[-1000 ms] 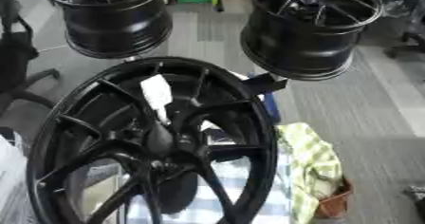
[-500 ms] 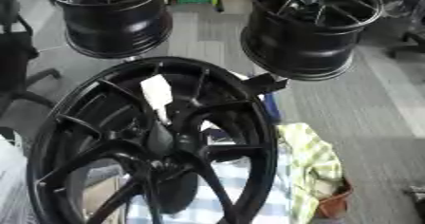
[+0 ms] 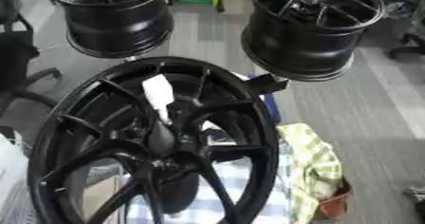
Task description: Pull the pin out of the wheel hub.
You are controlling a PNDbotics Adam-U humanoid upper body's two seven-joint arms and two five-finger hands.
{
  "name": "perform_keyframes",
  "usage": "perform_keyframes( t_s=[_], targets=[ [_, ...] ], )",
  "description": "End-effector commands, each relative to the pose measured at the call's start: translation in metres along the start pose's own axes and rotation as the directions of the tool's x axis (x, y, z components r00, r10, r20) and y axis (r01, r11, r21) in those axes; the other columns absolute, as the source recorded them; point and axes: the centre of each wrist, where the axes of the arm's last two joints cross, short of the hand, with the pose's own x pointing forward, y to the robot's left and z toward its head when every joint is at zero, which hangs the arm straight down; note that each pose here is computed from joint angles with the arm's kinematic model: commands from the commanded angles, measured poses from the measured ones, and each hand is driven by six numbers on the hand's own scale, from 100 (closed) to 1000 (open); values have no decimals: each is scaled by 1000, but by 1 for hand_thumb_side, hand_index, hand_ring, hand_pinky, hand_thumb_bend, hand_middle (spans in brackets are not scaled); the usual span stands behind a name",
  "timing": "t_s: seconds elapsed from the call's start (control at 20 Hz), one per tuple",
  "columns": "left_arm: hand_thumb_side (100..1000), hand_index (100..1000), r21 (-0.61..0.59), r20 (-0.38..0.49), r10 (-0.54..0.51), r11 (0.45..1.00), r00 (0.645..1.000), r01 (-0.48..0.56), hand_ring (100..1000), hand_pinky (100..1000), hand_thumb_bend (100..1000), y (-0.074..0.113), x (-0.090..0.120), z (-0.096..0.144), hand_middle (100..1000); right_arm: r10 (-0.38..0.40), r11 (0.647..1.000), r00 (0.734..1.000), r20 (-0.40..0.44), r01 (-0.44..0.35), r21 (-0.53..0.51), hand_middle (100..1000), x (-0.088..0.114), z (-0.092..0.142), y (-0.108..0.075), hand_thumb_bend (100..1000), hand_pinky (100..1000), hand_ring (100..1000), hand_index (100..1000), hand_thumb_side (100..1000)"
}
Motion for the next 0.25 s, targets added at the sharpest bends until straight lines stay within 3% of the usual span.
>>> perform_keyframes(
  t_s=[0.05, 0.15, 0.25],
  targets=[
    [434, 793, 40, 205, 86, 995, 975, -96, 642, 711, 100, 9, 58, 11, 556, 9, 1000, 999, 53, -9, -2, 587, 13, -5, -4, 245, 784, 606, 723, 363],
    [420, 790, 5, 302, 134, 990, 944, -142, 643, 713, 107, 1, 86, 26, 557, 7, 1000, 998, 58, -7, -3, 587, 14, -5, -4, 245, 783, 606, 723, 363],
    [413, 789, -29, 362, 153, 988, 920, -153, 645, 715, 117, -4, 97, 34, 559, 6, 1000, 998, 60, -6, -2, 587, 14, -5, -4, 246, 784, 606, 723, 362]
  ],
)
